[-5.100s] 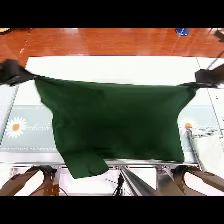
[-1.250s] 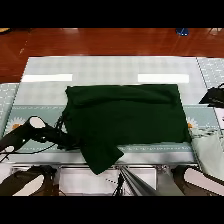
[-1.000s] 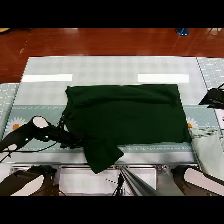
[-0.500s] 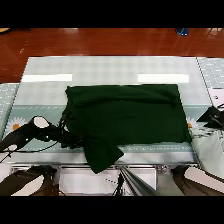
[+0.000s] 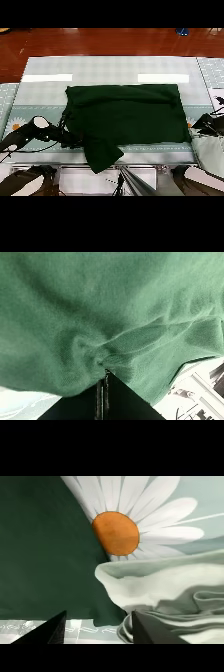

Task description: Fold the shirts.

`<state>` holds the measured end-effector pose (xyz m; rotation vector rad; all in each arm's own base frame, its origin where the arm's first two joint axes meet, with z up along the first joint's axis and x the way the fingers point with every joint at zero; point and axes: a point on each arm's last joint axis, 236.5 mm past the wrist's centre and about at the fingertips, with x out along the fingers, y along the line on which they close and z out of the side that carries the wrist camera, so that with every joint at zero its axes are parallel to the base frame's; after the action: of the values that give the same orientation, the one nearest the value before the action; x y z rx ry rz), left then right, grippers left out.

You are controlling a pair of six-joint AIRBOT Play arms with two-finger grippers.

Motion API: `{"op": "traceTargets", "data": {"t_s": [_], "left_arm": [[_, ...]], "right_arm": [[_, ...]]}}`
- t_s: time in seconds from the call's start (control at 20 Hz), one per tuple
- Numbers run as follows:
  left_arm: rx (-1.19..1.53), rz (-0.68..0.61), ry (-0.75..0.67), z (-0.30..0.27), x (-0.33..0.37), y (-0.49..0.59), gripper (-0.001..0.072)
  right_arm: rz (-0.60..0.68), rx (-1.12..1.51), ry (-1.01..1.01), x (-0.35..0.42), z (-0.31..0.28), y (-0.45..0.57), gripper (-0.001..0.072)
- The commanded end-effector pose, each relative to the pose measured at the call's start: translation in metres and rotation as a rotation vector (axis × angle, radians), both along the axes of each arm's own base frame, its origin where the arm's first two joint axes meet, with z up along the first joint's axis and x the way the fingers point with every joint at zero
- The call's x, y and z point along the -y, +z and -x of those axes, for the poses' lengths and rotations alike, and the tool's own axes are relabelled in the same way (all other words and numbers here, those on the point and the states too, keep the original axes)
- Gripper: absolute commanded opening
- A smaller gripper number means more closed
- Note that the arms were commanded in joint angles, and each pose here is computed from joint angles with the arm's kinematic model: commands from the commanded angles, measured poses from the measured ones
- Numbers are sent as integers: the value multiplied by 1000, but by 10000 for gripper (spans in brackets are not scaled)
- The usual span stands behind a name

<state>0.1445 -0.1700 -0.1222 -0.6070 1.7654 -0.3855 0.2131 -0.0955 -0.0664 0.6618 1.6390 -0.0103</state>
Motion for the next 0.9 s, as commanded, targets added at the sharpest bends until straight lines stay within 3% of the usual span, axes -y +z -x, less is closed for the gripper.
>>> {"op": "traceTargets", "data": {"t_s": [0.0,0.1,0.2,0.85], "left_arm": [[52,-18,16,-12,-3,-4,19],[53,-17,16,-12,-3,-4,19],[57,-16,9,-12,-3,-4,19],[67,-13,-5,-12,-3,-4,19]], "right_arm": [[-12,-8,59,-16,-3,0,485],[46,-41,182,-26,-3,-5,486],[182,-112,242,-12,3,-12,497],[87,-187,201,-43,32,-34,496]]}}
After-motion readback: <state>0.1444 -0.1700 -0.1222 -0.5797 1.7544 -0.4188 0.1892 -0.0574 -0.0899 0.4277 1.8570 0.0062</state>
